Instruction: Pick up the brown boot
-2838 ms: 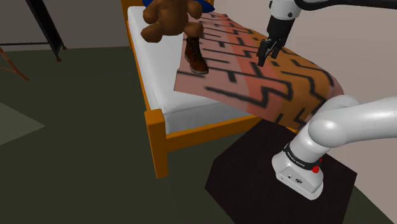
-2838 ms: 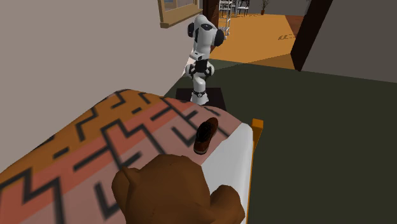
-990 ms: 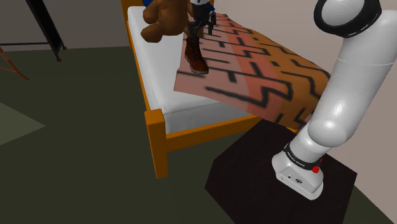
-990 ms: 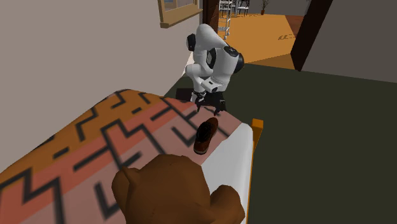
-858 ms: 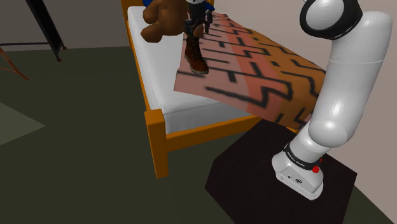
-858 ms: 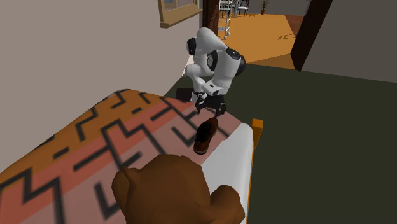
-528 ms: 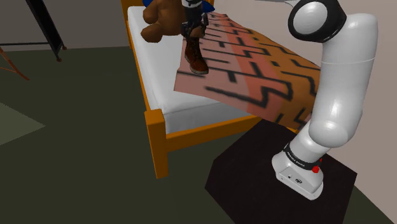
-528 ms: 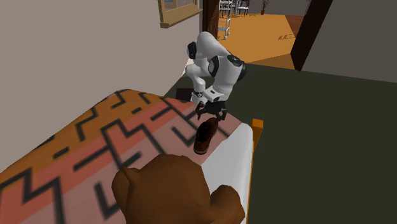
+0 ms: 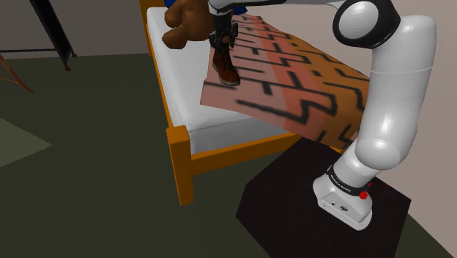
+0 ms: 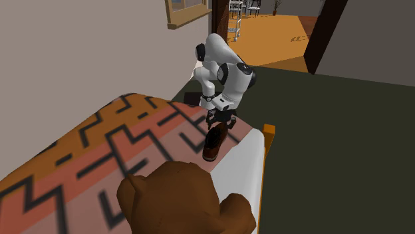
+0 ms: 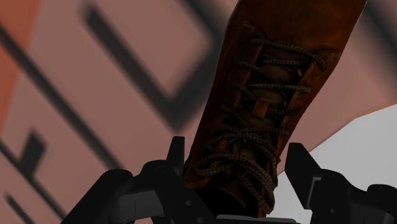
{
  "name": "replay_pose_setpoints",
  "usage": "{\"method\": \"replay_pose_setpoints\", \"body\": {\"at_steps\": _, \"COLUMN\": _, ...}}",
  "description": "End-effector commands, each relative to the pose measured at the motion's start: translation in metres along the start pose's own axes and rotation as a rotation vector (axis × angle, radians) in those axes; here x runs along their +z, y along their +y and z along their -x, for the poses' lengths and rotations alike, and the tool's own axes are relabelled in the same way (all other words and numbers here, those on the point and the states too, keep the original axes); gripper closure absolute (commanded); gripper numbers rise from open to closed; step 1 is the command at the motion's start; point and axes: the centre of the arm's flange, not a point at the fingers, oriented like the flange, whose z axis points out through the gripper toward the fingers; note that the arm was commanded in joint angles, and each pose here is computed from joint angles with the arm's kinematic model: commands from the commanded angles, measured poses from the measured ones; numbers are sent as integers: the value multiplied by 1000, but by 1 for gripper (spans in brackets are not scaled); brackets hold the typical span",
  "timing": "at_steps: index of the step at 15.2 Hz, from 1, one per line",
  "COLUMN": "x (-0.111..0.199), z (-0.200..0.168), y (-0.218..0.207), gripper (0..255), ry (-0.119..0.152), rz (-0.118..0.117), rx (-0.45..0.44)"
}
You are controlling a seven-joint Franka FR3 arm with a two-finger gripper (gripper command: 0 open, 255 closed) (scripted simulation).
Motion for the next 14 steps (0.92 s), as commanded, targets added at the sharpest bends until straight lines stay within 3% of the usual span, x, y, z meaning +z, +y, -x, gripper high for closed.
{"method": "replay_pose_setpoints", "body": {"at_steps": 1, "x": 1, "z": 0, "y": 0, "gripper": 255, "ry": -2, "rz": 1, "rx": 0}}
{"method": "replay_pose_setpoints", "body": {"at_steps": 7, "x": 2, "z": -1, "y": -1, "gripper": 255, "ry": -2, "rz": 1, "rx": 0}}
{"method": "replay_pose_setpoints", "body": {"at_steps": 14, "x": -33, "z": -3, "y": 10, "gripper": 255, "ry": -2, "rz": 1, "rx": 0}}
